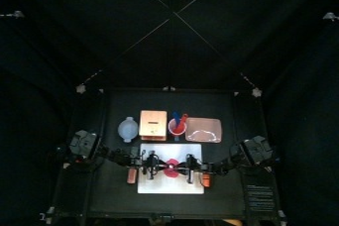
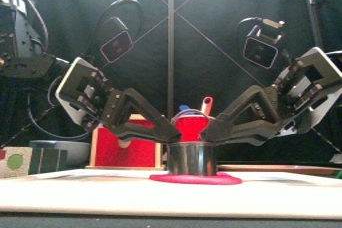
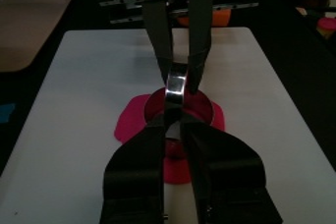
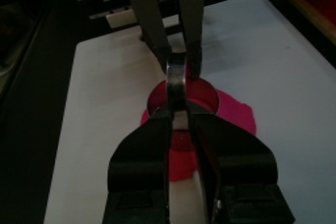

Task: Get the cutter from the drawer then cut the dough then place the extra dough in the bowl
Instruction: Cut the dough

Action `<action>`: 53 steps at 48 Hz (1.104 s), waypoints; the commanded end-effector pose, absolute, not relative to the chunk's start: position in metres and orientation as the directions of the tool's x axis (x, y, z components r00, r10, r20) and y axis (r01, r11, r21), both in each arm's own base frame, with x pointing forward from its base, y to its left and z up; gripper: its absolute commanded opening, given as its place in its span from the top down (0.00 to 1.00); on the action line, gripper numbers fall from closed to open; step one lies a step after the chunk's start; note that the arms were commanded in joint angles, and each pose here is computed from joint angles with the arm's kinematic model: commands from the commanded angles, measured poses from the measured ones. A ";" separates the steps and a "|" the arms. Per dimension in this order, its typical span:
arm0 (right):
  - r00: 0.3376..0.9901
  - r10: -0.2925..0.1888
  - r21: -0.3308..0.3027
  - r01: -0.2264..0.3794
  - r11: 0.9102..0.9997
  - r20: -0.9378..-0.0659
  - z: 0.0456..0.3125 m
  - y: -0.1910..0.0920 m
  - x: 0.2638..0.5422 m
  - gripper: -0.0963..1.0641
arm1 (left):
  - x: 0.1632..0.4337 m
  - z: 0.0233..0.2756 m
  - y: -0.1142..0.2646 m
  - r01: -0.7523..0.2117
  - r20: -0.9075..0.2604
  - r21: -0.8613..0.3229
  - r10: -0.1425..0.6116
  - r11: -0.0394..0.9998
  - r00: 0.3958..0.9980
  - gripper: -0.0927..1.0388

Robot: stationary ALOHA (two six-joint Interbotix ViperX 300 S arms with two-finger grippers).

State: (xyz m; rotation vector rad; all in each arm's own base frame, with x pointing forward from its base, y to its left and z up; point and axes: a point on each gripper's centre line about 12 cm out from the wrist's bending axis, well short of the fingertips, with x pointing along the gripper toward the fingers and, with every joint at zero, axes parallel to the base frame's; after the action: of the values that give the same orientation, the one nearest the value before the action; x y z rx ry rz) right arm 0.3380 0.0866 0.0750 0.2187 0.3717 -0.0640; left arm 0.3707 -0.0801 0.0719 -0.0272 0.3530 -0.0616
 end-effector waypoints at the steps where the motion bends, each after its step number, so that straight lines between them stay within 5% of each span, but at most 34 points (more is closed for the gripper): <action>1: 0.909 -0.022 0.215 0.122 0.969 -0.417 0.067 0.087 0.336 0.60 | 0.369 0.072 -0.088 0.081 -0.359 -0.037 -0.089 0.996 0.929 0.55; 53: 0.792 -0.035 0.236 0.224 0.946 -0.609 0.045 0.085 0.323 0.60 | 0.370 0.082 -0.089 0.091 -0.390 -0.042 -0.100 0.995 0.915 0.55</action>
State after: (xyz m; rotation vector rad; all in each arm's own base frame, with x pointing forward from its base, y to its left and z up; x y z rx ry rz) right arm 0.3328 0.0856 0.0606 0.2902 0.5428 -0.1248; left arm 0.3717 -0.0819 0.0774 -0.0262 0.4026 -0.0737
